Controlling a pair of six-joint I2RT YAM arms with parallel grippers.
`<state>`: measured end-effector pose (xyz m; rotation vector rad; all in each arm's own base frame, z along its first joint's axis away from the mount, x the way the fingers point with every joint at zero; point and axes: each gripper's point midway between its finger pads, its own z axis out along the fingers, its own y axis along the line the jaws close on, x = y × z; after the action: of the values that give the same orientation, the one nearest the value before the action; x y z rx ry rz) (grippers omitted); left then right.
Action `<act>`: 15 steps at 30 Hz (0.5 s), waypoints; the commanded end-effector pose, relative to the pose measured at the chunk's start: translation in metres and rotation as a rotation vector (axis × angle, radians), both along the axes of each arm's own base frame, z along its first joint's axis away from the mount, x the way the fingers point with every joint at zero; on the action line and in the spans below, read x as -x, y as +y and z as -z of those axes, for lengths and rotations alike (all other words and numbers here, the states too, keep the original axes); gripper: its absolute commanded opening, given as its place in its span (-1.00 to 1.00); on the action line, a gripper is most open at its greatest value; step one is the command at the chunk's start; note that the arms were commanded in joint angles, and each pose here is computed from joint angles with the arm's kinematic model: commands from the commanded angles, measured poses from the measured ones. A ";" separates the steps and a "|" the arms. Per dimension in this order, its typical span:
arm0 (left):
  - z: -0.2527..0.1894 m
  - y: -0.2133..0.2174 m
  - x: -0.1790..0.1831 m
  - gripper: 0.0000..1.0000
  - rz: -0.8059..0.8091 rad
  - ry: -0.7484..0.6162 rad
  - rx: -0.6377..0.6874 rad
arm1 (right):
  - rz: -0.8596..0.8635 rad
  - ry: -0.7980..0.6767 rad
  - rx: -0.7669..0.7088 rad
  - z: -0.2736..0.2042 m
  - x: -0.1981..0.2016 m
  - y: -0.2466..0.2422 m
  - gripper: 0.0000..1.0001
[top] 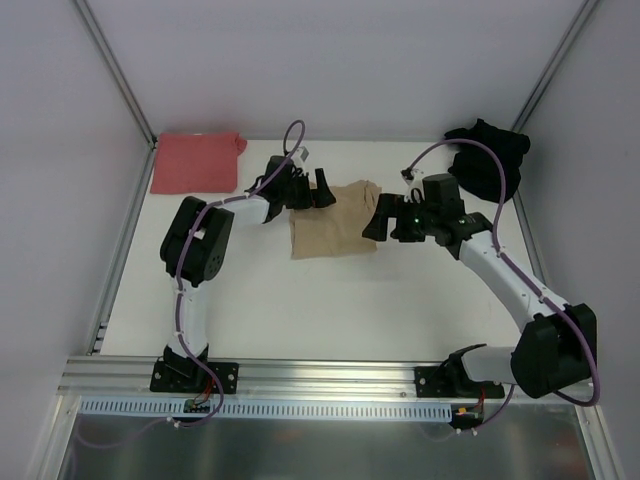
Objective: Fold and stack the t-shirts
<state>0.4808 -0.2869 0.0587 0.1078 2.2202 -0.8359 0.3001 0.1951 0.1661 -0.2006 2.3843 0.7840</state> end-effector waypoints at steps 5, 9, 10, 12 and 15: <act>-0.104 0.011 0.017 0.97 0.023 -0.183 0.059 | 0.013 -0.048 0.024 -0.011 0.003 -0.010 0.99; -0.139 0.028 0.054 0.97 0.056 -0.192 0.015 | 0.016 -0.004 0.024 0.006 0.001 -0.007 0.99; -0.133 0.032 0.066 0.97 0.061 -0.154 0.001 | 0.014 0.012 0.019 0.012 0.002 -0.006 0.99; -0.127 0.042 0.088 0.97 0.069 -0.134 -0.004 | 0.020 0.026 -0.016 0.016 0.002 -0.001 0.99; -0.100 0.057 0.108 0.97 0.053 -0.049 0.026 | 0.032 0.051 -0.060 0.023 0.009 0.003 0.99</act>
<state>0.3952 -0.2466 0.2149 0.2053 1.9953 -0.8704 0.2903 0.1914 0.1399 -0.1563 2.4329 0.7837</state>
